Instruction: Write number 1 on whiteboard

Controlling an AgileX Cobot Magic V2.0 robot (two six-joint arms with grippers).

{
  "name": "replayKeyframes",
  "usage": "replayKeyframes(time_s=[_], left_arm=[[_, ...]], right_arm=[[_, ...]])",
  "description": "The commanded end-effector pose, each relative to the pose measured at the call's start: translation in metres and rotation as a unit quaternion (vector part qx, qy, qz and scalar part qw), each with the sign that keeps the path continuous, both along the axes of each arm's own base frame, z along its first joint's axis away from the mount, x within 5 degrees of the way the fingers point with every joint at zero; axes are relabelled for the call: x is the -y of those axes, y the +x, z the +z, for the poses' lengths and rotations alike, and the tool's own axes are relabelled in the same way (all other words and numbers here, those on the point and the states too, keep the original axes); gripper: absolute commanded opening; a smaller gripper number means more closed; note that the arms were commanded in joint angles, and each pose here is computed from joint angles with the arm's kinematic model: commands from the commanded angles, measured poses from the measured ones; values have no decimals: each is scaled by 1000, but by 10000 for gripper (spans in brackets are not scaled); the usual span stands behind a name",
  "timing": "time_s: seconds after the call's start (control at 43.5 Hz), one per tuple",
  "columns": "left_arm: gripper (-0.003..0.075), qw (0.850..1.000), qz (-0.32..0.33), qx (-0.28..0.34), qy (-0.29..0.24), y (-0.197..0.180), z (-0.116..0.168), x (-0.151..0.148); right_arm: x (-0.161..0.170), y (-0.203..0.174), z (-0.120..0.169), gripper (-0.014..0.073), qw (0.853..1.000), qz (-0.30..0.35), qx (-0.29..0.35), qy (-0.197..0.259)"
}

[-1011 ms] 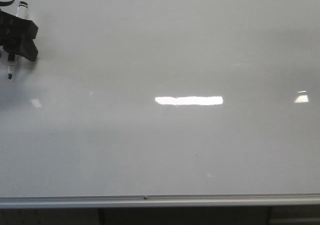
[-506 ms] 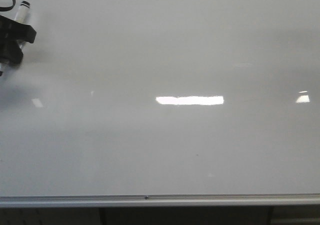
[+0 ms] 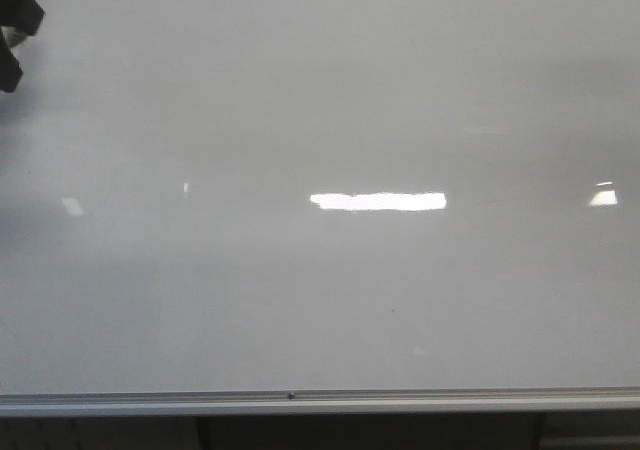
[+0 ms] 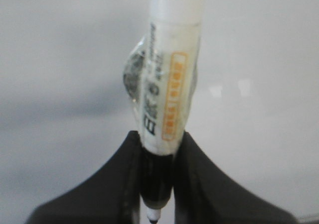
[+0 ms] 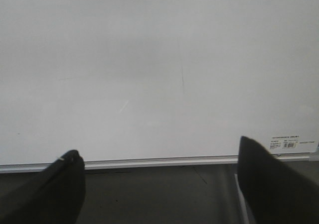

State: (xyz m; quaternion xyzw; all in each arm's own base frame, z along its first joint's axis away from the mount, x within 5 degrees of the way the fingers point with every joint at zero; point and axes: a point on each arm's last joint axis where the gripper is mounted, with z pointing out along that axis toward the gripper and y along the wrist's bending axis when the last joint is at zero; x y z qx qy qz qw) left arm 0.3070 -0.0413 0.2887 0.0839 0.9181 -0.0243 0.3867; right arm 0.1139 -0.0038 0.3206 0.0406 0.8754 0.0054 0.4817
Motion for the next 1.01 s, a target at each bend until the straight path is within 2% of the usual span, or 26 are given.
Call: replayKeyframes(time_s=[0.0, 0.092, 0.23, 0.322, 0.483, 0.574, 0.666, 0.827, 0.988], left_arm=[[-20, 998, -46, 22, 25, -23, 46, 5], [-20, 996, -84, -15, 40, -44, 64, 14], [-20, 982, -173, -29, 74, -71, 86, 35], [-20, 964, -244, -52, 98, -87, 91, 54], [-20, 920, -358, -88, 135, -114, 88, 86], [-20, 897, -403, -108, 148, -127, 85, 101], [-20, 882, -431, -114, 154, -135, 82, 112], [-20, 868, -457, -114, 158, -142, 79, 125], [-20, 867, -459, -113, 159, -141, 78, 127]], right_arm=[[1, 4, 15, 644, 999, 1, 43, -10], [1, 4, 15, 644, 999, 1, 43, -10], [1, 4, 15, 644, 999, 1, 43, -10], [1, 4, 15, 644, 999, 1, 43, -10], [1, 4, 15, 644, 999, 1, 43, -10], [1, 4, 15, 644, 999, 1, 43, -10], [1, 4, 15, 644, 999, 1, 43, -9], [0, 5, 16, 644, 999, 1, 49, -8], [-2, 4, 20, 644, 999, 9, 51, 1]])
